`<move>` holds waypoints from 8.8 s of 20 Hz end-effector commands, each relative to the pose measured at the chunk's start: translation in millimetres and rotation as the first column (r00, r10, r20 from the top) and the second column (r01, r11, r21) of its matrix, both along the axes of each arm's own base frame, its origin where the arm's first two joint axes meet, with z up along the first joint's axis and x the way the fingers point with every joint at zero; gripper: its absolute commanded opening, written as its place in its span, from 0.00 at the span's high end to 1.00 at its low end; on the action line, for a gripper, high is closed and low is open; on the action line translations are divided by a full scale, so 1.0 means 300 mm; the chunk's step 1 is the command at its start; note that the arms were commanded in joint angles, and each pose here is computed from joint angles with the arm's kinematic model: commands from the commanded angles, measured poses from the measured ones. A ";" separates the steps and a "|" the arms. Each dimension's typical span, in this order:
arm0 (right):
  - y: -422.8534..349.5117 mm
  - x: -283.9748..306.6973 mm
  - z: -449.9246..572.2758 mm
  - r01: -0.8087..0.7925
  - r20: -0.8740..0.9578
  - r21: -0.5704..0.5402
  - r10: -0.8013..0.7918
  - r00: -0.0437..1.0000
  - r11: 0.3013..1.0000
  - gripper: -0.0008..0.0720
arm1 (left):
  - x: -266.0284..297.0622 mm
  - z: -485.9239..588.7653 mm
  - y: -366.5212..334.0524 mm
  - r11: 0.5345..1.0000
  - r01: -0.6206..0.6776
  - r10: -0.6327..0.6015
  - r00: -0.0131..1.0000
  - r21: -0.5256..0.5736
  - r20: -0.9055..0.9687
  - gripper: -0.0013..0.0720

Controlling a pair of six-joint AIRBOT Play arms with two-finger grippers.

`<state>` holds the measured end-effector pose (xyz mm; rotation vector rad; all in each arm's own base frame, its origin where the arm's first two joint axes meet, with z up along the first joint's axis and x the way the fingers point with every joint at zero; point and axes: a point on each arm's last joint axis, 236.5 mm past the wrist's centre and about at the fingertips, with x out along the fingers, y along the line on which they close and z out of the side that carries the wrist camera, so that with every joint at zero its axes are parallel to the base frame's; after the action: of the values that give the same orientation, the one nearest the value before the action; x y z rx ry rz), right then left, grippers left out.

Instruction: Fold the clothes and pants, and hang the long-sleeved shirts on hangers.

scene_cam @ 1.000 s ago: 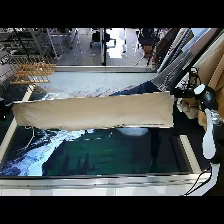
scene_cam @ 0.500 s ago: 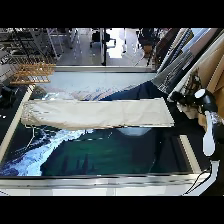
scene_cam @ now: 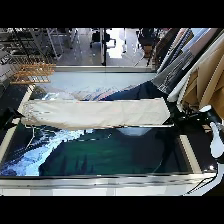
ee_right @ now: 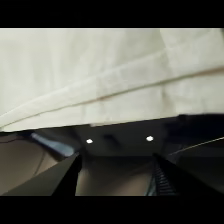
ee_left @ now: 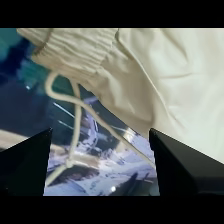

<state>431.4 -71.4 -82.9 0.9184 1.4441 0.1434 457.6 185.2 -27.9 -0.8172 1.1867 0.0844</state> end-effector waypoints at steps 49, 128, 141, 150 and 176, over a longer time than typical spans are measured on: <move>-0.205 -0.528 -0.013 -0.150 0.209 -0.191 0.190 0.959 0.970 0.49 | -0.311 0.290 -0.411 0.939 0.337 -0.339 0.940 -0.065 -0.027 0.05; 1.116 -0.425 0.632 -0.458 0.387 -0.553 0.701 0.599 0.697 0.98 | -0.463 0.074 -1.090 0.673 0.732 -0.737 0.676 -0.111 -0.010 0.97; 1.106 -0.209 0.599 -0.411 0.378 -0.645 0.737 0.560 0.644 0.31 | -0.481 0.269 -0.938 0.829 0.556 -0.557 0.814 0.051 0.164 0.97; 0.569 -0.361 0.261 -0.463 0.221 -0.228 0.508 0.832 0.857 0.07 | -0.557 -0.075 -1.251 0.685 0.728 -0.728 0.686 -0.029 0.014 0.97; -0.061 -0.115 0.566 0.333 0.553 0.089 -0.325 0.767 0.939 0.98 | -0.702 0.157 -1.251 0.485 0.874 -0.866 0.483 -0.018 0.129 0.97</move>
<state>427.0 -10.1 62.6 0.8780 0.8803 0.3237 254.8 -195.9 9.6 -0.2288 1.4087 -0.8590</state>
